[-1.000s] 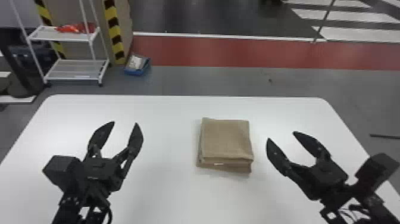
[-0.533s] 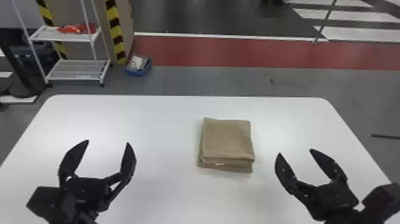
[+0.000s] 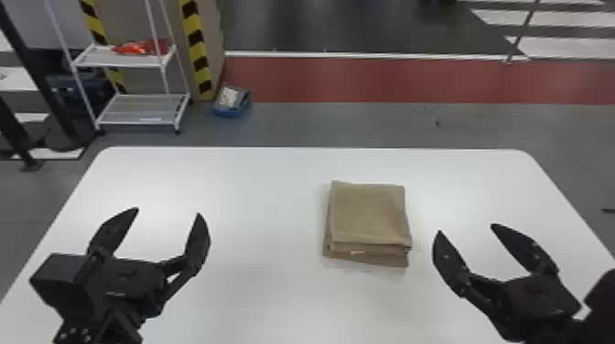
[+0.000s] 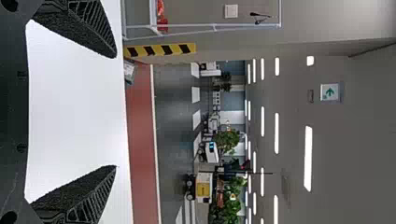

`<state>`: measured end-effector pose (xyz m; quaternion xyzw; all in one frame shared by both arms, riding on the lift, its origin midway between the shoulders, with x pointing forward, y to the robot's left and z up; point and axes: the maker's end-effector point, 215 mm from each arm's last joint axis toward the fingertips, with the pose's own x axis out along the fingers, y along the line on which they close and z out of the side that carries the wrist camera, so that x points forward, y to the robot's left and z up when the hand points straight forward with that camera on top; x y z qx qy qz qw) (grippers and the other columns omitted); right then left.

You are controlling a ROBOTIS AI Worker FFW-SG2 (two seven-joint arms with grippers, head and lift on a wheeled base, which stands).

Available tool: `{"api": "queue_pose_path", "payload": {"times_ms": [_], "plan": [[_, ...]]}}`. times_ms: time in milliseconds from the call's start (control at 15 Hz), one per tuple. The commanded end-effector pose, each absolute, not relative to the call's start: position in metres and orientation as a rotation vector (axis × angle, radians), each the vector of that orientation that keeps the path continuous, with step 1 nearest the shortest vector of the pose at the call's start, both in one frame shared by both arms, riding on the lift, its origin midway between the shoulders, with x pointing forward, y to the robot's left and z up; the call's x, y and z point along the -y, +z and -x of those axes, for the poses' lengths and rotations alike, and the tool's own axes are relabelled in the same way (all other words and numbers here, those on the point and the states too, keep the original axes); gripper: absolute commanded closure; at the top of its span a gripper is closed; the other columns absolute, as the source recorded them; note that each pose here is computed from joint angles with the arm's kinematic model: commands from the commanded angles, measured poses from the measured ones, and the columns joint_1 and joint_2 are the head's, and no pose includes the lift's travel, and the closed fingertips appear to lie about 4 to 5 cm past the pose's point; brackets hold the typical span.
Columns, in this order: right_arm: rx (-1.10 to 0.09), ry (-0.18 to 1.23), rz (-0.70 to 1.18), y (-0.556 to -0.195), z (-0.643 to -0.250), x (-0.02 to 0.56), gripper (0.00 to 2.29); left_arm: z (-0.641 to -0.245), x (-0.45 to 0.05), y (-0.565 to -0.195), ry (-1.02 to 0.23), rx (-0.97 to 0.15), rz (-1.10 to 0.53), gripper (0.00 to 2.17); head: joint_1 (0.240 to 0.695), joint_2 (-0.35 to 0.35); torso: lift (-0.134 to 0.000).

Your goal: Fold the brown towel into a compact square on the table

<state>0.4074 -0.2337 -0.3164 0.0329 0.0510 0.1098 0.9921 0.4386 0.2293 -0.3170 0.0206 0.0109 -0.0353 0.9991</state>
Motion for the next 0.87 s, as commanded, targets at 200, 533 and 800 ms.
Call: {"api": "queue_pose_path", "payload": {"times_ms": [200,533,800], "plan": [[-0.045,0.24,-0.057,-0.297,-0.409,0.226,0.07,-0.438,-0.222,-0.305,-0.061,0.024,-0.021,0.03,0.695,-0.002,-0.11],[-0.041,0.243,-0.063,-0.296,-0.409,0.224,0.07,-0.436,-0.223,-0.3,-0.06,0.051,-0.019,0.03,0.695,-0.004,-0.11],[-0.024,0.238,-0.063,-0.293,-0.405,0.227,0.07,-0.435,-0.223,-0.298,-0.06,0.059,-0.019,0.03,0.695,-0.003,-0.11]]}}
